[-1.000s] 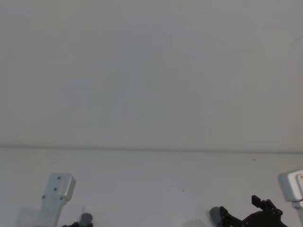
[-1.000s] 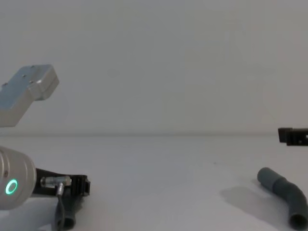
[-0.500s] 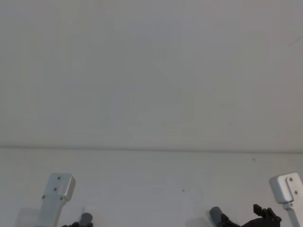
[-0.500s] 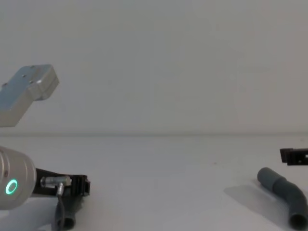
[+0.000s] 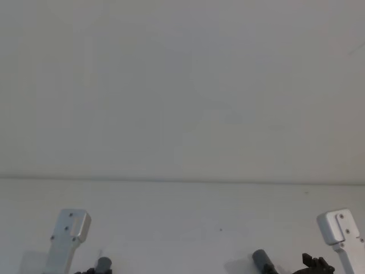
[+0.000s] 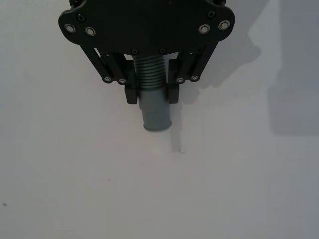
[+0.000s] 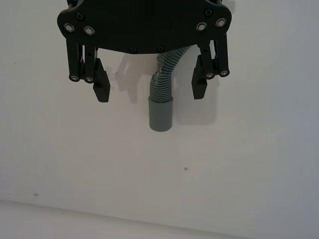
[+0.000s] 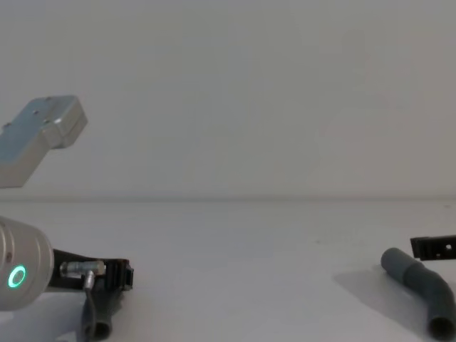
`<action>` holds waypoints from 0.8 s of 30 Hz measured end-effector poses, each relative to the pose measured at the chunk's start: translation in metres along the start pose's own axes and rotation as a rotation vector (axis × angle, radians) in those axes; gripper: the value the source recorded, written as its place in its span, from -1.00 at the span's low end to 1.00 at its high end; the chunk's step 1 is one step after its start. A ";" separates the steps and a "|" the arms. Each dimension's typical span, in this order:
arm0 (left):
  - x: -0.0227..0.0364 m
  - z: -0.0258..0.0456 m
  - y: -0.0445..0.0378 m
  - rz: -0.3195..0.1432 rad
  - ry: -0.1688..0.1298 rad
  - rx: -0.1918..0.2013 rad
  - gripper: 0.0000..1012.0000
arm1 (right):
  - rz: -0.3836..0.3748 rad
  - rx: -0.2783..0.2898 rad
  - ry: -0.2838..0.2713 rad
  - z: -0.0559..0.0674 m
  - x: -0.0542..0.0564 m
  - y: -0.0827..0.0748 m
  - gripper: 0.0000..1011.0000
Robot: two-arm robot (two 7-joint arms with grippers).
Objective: Use both hands to pick up one end of the pipe from the table, align the ends, and insert them.
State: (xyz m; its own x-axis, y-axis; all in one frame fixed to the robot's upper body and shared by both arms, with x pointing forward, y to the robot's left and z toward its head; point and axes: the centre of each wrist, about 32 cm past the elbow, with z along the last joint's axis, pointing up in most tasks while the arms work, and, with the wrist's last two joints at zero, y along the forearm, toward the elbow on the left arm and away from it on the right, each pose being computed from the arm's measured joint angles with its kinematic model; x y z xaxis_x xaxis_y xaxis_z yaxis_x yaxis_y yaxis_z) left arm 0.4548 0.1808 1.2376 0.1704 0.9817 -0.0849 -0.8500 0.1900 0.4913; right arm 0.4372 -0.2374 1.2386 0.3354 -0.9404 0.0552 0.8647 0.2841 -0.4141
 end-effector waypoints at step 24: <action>0.0000 0.0000 0.0000 0.000 0.000 0.000 -0.35 | 0.018 -0.071 0.034 0.002 -0.006 0.016 0.98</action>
State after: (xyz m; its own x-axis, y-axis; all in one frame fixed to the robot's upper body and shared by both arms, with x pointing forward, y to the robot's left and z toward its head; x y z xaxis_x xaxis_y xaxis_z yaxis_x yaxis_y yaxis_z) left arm 0.4548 0.1808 1.2377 0.1703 0.9817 -0.0849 -0.8501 0.1900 0.4912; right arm 0.4496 -0.2271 1.2334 0.3369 -0.9414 0.0171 0.8295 0.2882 -0.4784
